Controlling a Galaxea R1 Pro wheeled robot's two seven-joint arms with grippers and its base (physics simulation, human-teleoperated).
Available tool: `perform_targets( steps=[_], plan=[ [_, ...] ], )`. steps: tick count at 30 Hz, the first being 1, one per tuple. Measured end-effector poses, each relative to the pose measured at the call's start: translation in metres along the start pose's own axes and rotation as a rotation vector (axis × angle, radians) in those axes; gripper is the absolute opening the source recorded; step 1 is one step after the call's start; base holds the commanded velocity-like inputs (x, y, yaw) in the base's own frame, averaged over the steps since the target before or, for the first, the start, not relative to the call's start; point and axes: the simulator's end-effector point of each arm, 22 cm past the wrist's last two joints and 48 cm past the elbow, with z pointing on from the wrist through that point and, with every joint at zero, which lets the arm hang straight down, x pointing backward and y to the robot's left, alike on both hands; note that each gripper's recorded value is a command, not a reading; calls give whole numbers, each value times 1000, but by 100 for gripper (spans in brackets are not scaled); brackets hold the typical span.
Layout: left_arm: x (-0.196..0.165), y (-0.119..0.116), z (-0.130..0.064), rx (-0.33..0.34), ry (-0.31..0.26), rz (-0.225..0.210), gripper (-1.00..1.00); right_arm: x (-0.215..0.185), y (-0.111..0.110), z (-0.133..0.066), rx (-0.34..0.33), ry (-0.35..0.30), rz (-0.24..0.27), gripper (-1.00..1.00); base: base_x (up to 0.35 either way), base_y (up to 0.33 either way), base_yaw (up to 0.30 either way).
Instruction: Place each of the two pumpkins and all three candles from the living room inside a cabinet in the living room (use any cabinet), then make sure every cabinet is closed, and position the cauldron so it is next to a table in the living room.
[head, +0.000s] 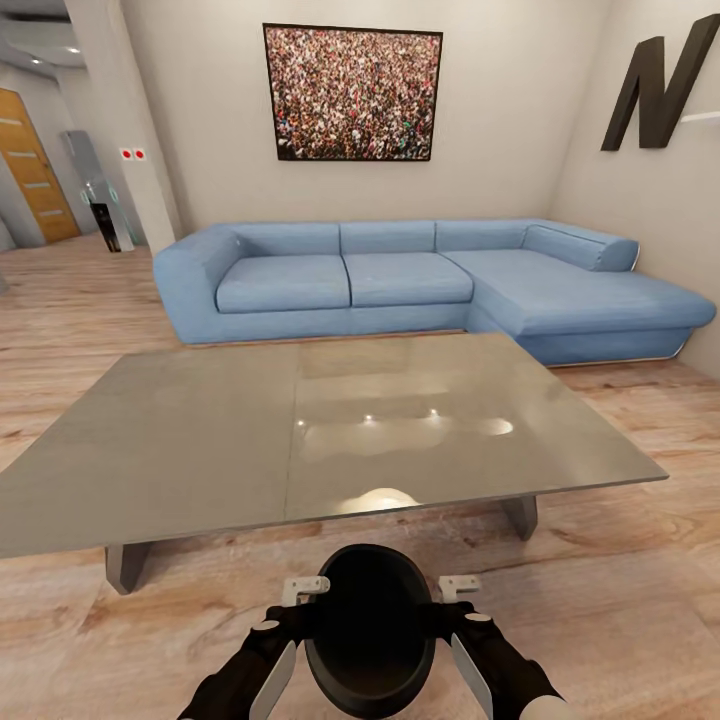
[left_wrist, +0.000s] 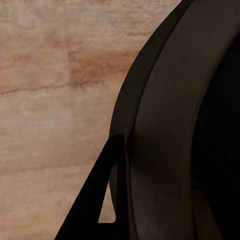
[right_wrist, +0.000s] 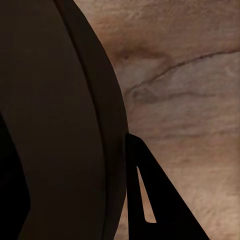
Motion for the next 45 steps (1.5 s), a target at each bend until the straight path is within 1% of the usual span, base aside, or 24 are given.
perform_targets(
  steps=[28,40,45],
  plan=[
    [0,0,0,0,0,0,-100,0,0,0,0,-1,0,-100,34,0,0],
    [24,3,13,-4,49,-5,-100,24,-1,14,0,49,5,-100,0,0,0],
    [23,3,13,-4,48,-5,-100,24,-1,14,0,48,5,-100,0,0,0]
  ],
)
